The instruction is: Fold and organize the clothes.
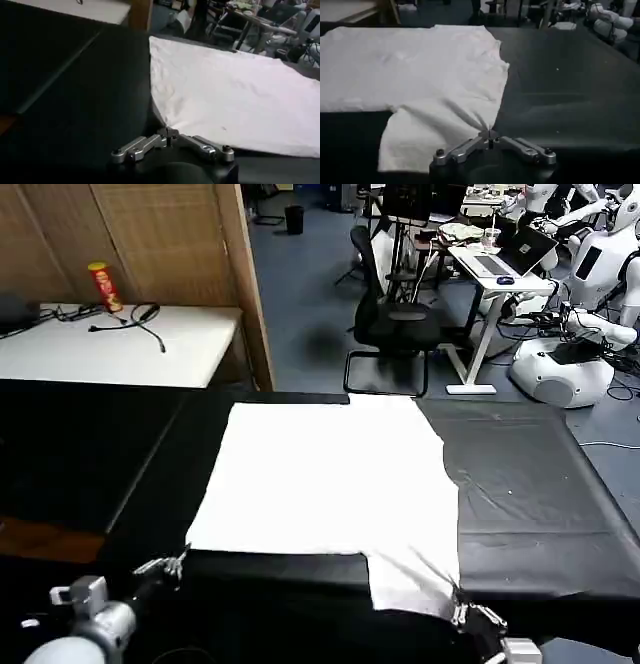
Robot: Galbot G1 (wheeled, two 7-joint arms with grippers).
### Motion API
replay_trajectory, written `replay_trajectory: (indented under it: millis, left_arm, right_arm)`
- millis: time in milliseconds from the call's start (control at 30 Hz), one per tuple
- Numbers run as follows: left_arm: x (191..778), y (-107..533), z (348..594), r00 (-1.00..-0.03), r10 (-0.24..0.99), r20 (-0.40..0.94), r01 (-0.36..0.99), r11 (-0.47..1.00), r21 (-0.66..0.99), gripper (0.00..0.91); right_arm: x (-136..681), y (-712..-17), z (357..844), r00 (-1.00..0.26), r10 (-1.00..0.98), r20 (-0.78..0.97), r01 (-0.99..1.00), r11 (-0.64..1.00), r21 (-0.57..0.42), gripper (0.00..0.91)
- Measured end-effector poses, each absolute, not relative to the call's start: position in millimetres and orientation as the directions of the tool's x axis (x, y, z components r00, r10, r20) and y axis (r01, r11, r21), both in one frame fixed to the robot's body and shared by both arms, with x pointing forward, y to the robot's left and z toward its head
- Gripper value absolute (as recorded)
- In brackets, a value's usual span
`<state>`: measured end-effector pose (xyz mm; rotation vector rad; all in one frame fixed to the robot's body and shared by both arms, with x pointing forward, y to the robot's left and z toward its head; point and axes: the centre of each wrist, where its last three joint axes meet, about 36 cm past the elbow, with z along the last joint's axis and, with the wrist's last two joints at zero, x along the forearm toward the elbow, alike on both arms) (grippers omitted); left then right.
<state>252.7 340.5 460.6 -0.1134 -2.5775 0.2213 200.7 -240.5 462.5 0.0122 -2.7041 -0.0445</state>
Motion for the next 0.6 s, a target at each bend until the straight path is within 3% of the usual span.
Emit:
replay_trajectory:
  millis: [233,600]
  left_arm:
    - [262.1,339.5,459.3,-0.893,0.113,0.435,0.011,0.973,-0.23,0.0]
    - [320.8,319.3,436.9,-0.952,0.07,0.299,0.0,0.974,-0.228,0.0]
  right_arm:
    - [246.0,-256.7,439.1,-0.957,-0.046,0.285,-0.032,0.998,0.055,0.0]
    - [338.8,-270.4,416.7,-0.971,-0.055,0.232,-0.05,0.998,0.027,0.0]
